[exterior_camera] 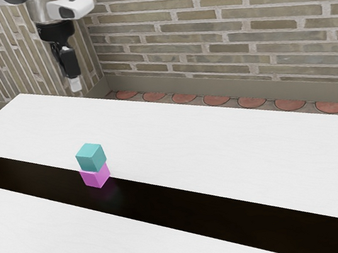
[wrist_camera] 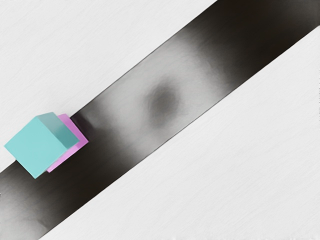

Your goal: Pick up the blue block with one arm, and put the blue block on the table with one arm

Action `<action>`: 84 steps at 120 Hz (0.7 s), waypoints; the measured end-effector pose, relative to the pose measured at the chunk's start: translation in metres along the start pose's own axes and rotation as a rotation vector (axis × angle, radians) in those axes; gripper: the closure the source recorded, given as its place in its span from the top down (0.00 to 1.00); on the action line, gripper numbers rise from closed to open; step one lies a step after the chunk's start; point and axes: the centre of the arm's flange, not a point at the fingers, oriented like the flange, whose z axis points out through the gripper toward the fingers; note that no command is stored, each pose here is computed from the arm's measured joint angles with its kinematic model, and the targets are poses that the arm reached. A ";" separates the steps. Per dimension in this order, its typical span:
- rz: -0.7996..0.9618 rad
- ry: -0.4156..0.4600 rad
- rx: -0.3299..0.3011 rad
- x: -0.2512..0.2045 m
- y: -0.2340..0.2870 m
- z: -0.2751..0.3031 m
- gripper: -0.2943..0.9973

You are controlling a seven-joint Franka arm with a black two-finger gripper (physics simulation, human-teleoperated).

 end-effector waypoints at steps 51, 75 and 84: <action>-0.243 -0.065 0.064 -0.050 0.118 0.009 0.77; -0.602 -0.085 -0.009 -0.093 0.100 0.170 0.77; -0.700 -0.022 -0.028 -0.105 0.074 0.172 0.77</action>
